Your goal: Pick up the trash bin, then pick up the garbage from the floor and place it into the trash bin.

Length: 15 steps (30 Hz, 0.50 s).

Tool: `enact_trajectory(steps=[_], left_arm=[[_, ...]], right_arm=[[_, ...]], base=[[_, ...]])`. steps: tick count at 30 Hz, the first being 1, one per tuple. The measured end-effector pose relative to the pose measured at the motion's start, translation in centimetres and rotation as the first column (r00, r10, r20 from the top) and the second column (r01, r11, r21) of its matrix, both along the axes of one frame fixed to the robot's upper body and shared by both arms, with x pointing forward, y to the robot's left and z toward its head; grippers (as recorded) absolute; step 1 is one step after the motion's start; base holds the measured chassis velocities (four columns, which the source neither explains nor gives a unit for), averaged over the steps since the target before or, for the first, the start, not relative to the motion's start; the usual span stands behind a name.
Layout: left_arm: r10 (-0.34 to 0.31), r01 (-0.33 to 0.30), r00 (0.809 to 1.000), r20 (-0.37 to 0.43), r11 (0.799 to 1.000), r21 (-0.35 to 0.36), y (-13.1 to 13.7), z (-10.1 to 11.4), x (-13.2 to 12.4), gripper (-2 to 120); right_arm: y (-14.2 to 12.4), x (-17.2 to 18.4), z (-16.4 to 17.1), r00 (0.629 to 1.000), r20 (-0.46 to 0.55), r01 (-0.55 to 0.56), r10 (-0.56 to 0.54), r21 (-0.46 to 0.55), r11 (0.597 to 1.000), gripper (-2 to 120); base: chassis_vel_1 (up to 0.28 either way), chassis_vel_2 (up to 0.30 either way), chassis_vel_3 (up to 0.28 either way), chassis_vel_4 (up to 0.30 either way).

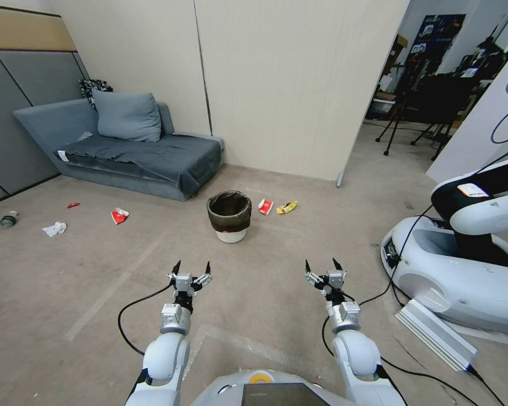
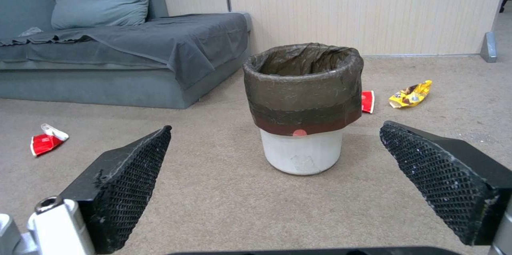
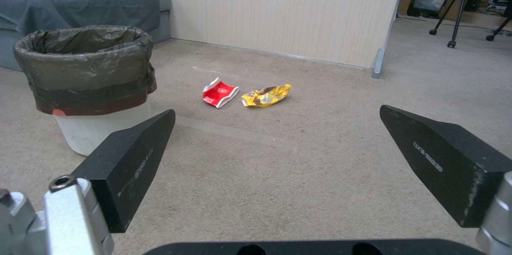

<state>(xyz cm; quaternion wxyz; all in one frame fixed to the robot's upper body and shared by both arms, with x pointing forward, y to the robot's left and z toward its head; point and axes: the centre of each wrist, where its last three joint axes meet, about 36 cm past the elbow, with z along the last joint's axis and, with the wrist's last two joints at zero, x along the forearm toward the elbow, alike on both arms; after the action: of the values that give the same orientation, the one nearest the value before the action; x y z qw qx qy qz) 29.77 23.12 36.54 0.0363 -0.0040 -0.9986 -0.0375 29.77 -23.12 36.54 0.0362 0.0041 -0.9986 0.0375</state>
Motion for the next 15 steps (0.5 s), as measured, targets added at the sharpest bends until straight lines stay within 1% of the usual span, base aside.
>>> enact_trajectory(steps=[15], left_arm=[[0.000,0.000,1.000,0.000,1.000,0.000,0.00,0.00,0.00,100]], right_arm=[[0.00,0.00,0.00,1.000,0.000,0.000,0.000,0.000,1.000,100]], base=[[0.000,0.000,0.000,0.000]])
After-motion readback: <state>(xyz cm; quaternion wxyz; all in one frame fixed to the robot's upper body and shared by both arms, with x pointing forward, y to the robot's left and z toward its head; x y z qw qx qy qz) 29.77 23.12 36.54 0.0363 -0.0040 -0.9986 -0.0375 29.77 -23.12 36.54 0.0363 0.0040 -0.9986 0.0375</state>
